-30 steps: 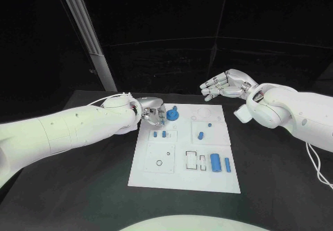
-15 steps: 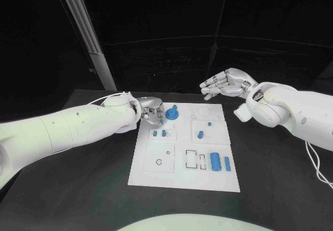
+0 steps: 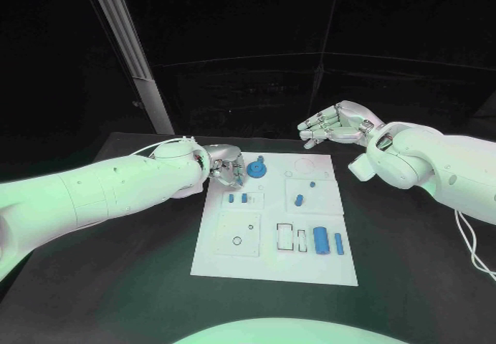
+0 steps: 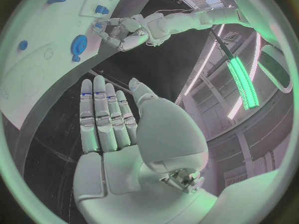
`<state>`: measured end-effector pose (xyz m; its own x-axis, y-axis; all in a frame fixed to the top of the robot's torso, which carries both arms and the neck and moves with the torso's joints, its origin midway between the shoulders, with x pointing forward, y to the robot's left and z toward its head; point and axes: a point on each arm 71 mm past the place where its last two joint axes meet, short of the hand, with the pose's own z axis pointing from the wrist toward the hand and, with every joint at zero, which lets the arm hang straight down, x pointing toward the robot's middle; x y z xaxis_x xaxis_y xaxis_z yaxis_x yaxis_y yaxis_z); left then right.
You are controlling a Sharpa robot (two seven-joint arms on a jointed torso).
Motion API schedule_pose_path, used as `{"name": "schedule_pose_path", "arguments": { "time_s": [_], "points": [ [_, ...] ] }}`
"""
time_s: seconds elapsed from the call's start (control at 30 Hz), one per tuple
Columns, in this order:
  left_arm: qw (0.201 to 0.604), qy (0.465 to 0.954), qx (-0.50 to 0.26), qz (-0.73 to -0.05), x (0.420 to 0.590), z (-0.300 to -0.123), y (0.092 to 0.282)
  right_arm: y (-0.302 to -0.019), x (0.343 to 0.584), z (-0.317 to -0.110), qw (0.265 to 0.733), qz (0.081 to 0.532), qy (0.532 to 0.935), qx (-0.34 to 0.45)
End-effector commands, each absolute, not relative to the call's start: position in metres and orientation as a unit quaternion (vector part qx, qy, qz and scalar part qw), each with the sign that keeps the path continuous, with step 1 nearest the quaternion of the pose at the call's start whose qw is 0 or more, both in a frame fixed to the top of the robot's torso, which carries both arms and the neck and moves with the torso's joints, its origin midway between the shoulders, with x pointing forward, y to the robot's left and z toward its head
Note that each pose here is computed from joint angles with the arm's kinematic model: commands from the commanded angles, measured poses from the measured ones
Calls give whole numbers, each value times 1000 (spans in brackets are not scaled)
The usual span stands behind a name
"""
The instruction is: Assemble the parts on the task board
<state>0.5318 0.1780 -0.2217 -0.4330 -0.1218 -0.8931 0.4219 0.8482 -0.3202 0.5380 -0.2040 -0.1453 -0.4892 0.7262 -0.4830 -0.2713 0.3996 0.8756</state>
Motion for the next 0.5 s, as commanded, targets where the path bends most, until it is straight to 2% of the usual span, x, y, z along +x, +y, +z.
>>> {"name": "schedule_pose_path", "arguments": {
  "time_s": [0.03, 0.5],
  "points": [
    [518, 809, 100, -258, 531, -223, 176, -203, 538, -144, 477, 528, 684, 162],
    [521, 804, 103, -267, 530, -223, 172, -203, 538, -144, 477, 527, 684, 162]
  ]
}}
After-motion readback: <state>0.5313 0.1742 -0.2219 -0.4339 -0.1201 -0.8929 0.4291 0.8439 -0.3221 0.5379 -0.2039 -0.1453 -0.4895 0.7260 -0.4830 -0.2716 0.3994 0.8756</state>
